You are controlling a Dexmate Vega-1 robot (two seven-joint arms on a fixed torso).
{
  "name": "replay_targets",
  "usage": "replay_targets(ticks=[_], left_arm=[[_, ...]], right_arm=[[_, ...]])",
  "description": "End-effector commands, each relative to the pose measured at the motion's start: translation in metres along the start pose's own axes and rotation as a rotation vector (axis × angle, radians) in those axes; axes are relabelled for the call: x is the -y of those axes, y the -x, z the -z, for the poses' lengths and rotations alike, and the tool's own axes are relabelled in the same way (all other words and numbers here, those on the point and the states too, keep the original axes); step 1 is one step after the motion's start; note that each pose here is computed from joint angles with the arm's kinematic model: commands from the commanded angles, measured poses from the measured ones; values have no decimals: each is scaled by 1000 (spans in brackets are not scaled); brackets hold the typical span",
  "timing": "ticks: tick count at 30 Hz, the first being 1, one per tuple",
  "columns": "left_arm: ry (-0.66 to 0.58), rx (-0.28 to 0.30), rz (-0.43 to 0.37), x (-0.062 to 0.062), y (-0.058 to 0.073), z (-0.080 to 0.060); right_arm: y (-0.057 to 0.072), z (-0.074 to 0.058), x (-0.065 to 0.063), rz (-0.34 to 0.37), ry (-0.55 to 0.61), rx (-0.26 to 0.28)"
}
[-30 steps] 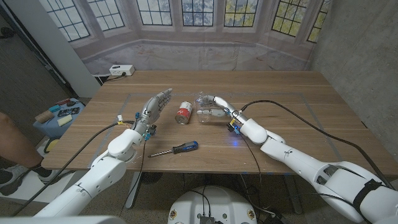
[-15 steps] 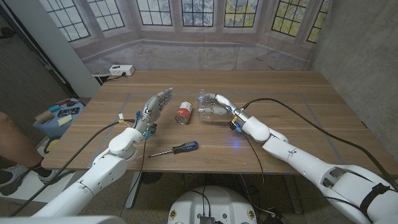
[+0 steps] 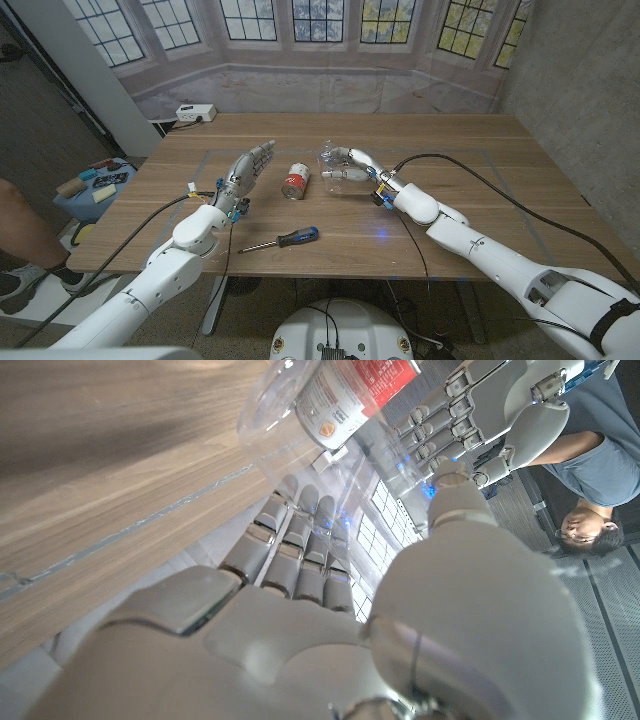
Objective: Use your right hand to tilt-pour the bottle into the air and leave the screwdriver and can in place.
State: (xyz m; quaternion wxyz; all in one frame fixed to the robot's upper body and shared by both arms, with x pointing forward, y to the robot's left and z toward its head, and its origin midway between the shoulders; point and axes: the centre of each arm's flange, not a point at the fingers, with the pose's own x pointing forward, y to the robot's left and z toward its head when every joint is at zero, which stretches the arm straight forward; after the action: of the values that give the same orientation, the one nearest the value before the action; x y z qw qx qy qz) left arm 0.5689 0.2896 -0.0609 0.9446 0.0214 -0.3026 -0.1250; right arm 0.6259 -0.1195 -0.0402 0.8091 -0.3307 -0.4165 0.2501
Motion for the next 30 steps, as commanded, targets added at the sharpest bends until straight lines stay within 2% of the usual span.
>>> replay_targets(ticks=[1, 10, 30], left_arm=[[-4, 1, -10, -3, 0, 0], [-4, -2, -6, -2, 0, -1], [-14, 3, -15, -3, 2, -2]], right_arm=[[6, -2, 16, 0, 2, -20], [13, 2, 29, -2, 2, -33], [29, -1, 54, 64, 13, -52]])
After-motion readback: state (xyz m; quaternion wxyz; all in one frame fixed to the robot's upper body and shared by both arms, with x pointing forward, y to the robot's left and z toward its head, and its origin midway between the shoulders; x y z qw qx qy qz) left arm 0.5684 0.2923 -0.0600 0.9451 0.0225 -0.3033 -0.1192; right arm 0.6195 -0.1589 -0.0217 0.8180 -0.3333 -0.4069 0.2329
